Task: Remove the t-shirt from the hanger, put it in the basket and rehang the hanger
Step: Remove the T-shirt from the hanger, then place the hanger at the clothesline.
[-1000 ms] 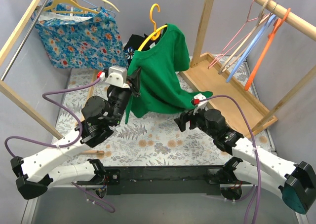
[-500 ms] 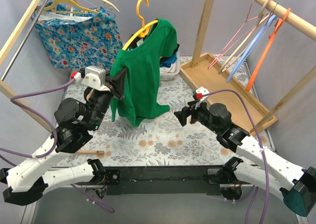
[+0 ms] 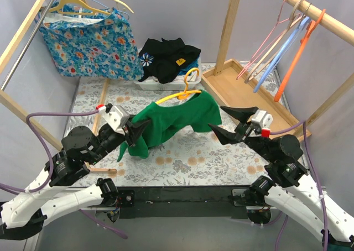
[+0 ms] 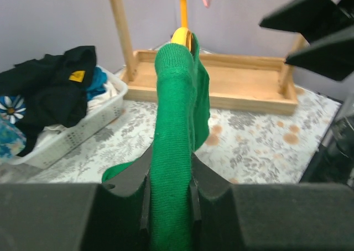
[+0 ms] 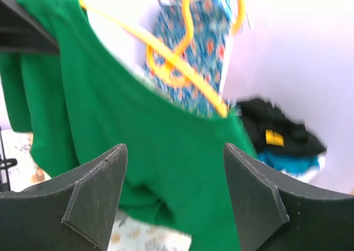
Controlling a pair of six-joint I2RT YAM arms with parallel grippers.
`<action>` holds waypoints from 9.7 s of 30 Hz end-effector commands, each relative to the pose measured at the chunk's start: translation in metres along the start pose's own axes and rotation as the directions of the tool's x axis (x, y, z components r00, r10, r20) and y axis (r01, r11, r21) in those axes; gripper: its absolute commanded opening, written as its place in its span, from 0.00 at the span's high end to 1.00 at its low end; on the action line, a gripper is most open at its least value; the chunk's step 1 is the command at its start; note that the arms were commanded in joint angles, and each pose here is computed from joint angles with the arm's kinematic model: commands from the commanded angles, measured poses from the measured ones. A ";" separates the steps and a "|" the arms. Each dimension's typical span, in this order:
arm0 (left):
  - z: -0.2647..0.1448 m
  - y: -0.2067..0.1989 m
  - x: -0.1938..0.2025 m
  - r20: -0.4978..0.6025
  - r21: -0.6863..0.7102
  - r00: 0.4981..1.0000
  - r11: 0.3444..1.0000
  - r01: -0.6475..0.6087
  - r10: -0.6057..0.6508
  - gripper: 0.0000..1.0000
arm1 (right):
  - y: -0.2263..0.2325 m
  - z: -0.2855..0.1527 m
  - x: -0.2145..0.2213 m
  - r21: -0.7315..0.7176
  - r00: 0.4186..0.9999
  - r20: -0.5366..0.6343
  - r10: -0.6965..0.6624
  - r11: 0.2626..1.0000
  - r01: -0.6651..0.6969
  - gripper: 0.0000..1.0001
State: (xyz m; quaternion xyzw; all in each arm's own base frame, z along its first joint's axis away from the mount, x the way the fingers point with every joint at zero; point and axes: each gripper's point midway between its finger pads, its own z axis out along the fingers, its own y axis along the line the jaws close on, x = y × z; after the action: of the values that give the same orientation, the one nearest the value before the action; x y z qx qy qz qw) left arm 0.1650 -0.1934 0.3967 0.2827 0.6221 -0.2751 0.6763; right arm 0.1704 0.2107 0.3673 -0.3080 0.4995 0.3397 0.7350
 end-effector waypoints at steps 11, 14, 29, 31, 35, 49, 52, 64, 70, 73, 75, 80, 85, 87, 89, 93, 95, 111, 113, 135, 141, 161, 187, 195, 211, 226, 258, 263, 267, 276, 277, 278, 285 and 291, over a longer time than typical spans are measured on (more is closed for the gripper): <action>-0.025 -0.052 0.040 -0.119 0.299 0.993 0.954 0.030 0.007 1.00 | 0.045 0.026 -0.013 -0.309 0.985 0.110 -0.129 0.938 0.158 0.20; -0.027 -0.051 0.048 -0.129 0.293 0.992 0.955 0.033 0.006 1.00 | 0.051 0.029 -0.008 -0.350 0.988 0.105 -0.112 0.926 0.143 0.20; -0.032 -0.049 0.063 -0.147 0.279 0.989 0.959 0.044 -0.003 1.00 | 0.084 0.034 0.010 -0.540 0.998 0.069 0.011 0.841 0.028 0.77; -0.031 -0.047 0.065 -0.148 0.268 0.989 0.962 0.046 -0.006 1.00 | 0.083 0.034 0.011 -0.534 0.998 0.066 0.011 0.845 0.025 0.89; -0.029 -0.043 0.068 -0.151 0.239 0.988 0.970 0.048 -0.012 1.00 | 0.075 0.036 0.011 -0.487 0.998 0.060 -0.004 0.873 0.033 0.99; -0.041 0.008 0.059 -0.136 -0.032 0.990 0.999 0.023 -0.027 0.27 | 0.032 0.040 0.026 -0.291 0.984 -0.037 -0.174 0.944 0.156 0.99; -0.043 0.016 0.075 -0.173 -0.086 0.984 0.996 0.021 -0.036 0.24 | 0.029 0.038 0.021 -0.274 0.980 -0.028 -0.197 0.944 0.182 0.99; -0.029 0.015 0.112 -0.268 -0.097 0.963 0.995 -0.015 -0.012 0.29 | 0.020 0.025 -0.009 -0.199 0.970 0.043 -0.239 0.949 0.243 0.99; -0.024 0.015 0.123 -0.302 -0.104 0.953 0.994 -0.030 -0.003 0.64 | 0.021 0.022 -0.018 -0.204 0.968 0.058 -0.245 0.946 0.252 0.99; -0.024 0.028 0.123 -0.296 -0.179 0.955 0.983 -0.047 -0.008 0.90 | 0.021 0.020 -0.015 -0.198 0.968 0.054 -0.243 0.948 0.249 0.99; -0.026 0.041 0.121 -0.280 -0.259 0.960 0.964 -0.055 -0.021 0.99 | 0.017 0.020 -0.013 -0.178 0.968 0.045 -0.245 0.952 0.249 0.99; -0.047 0.102 0.105 -0.210 -0.609 0.977 0.786 -0.107 -0.030 1.00 | 0.008 0.020 -0.001 -0.137 0.965 0.015 -0.262 0.955 0.262 0.99; -0.071 0.132 0.093 -0.177 -0.770 0.984 0.625 -0.131 -0.013 1.00 | 0.007 0.019 0.007 -0.133 0.958 0.006 -0.287 0.949 0.285 0.99; -0.076 0.135 0.091 -0.164 -0.794 0.986 0.597 -0.118 -0.022 1.00 | 0.009 0.017 0.005 -0.143 0.956 0.019 -0.293 0.945 0.293 0.99; -0.079 0.137 0.094 -0.163 -0.806 0.986 0.581 -0.114 -0.033 1.00 | 0.010 0.015 0.001 -0.142 0.953 0.035 -0.300 0.943 0.302 0.99; -0.073 0.129 0.104 -0.180 -0.767 0.983 0.632 -0.111 -0.046 1.00 | 0.008 0.009 -0.010 -0.108 0.951 0.076 -0.301 0.945 0.308 0.99; -0.068 0.124 0.112 -0.207 -0.739 0.977 0.663 -0.122 -0.050 1.00 | 0.005 0.009 -0.017 -0.082 0.951 0.094 -0.294 0.950 0.302 0.99; -0.035 0.099 0.140 -0.338 -0.621 0.939 0.765 -0.170 -0.065 0.82 | -0.007 0.003 -0.031 0.020 0.952 0.153 -0.265 0.964 0.265 0.99; -0.034 0.096 0.134 -0.317 -0.607 0.946 0.782 -0.145 -0.071 0.48 | -0.006 0.007 -0.028 0.009 0.956 0.147 -0.256 0.966 0.257 0.99; -0.065 0.094 0.043 -0.131 -0.545 0.986 0.838 0.016 -0.104 0.06 | 0.017 0.038 0.041 -0.190 0.987 -0.054 -0.154 0.972 0.141 0.99; -0.049 0.060 0.044 -0.166 -0.347 0.982 0.937 0.032 -0.095 0.05 | 0.036 0.044 0.069 -0.307 0.984 -0.143 -0.102 0.950 0.054 0.99; -0.026 -0.016 0.116 -0.439 0.089 0.898 0.996 -0.008 0.046 0.35 | 0.070 0.034 0.047 -0.503 0.985 -0.146 -0.087 0.864 0.002 0.99; -0.026 -0.041 0.120 -0.451 0.227 0.889 0.973 0.036 0.073 0.98 | 0.071 0.032 0.029 -0.504 0.992 -0.091 -0.084 0.863 0.027 0.99; -0.022 -0.021 0.097 -0.353 0.116 0.935 0.993 0.003 0.038 1.00 | 0.059 0.035 0.040 -0.431 0.989 -0.125 -0.078 0.902 0.016 0.96; -0.048 0.014 0.061 -0.313 -0.044 0.950 0.999 -0.028 0.012 1.00 | 0.005 0.041 0.074 -0.082 0.973 -0.229 0.005 0.996 -0.025 0.34; -0.004 0.045 0.001 -0.033 -0.277 0.998 0.960 0.041 -0.052 1.00 | -0.003 0.020 0.145 0.091 0.896 -0.404 0.184 0.983 -0.160 0.37; 0.281 -0.010 -0.080 0.318 -0.258 0.940 0.965 -0.044 0.128 1.00 | 0.057 -0.022 0.213 0.015 0.773 -0.542 0.329 0.924 -0.382 0.43; 0.312 -0.018 -0.088 0.375 -0.251 0.913 0.966 -0.064 0.158 1.00 | 0.059 -0.024 0.217 0.012 0.771 -0.542 0.334 0.921 -0.390 0.43; 0.337 -0.029 -0.086 0.380 -0.228 0.907 0.969 -0.098 0.181 1.00 | 0.060 -0.026 0.220 0.015 0.767 -0.546 0.337 0.919 -0.393 0.44; 0.383 -0.040 -0.083 0.420 -0.217 0.887 0.970 -0.107 0.192 1.00 | 0.060 -0.031 0.224 0.020 0.771 -0.542 0.335 0.922 -0.386 0.44; 0.386 -0.043 -0.083 0.420 -0.210 0.887 0.971 -0.112 0.193 1.00 | 0.059 -0.032 0.226 0.029 0.769 -0.543 0.338 0.922 -0.385 0.44; 0.390 -0.043 -0.083 0.425 -0.209 0.884 0.971 -0.113 0.195 1.00 | 0.059 -0.033 0.227 0.030 0.765 -0.547 0.340 0.921 -0.388 0.44; 0.404 -0.036 -0.082 0.447 -0.171 0.879 0.980 -0.100 0.168 1.00 | 0.060 -0.034 0.226 0.026 0.771 -0.539 0.340 0.921 -0.388 0.44; 0.416 -0.035 -0.057 0.426 -0.127 0.892 0.986 -0.109 0.153 1.00 | 0.061 -0.034 0.227 0.025 0.770 -0.541 0.340 0.921 -0.389 0.44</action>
State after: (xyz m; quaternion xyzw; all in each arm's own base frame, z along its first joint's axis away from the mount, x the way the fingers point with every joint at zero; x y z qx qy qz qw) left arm 0.4244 -0.5268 0.4537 0.2278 0.4744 -0.2286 0.8190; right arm 0.1628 0.2584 0.1233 -0.3216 0.7360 0.3887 0.4514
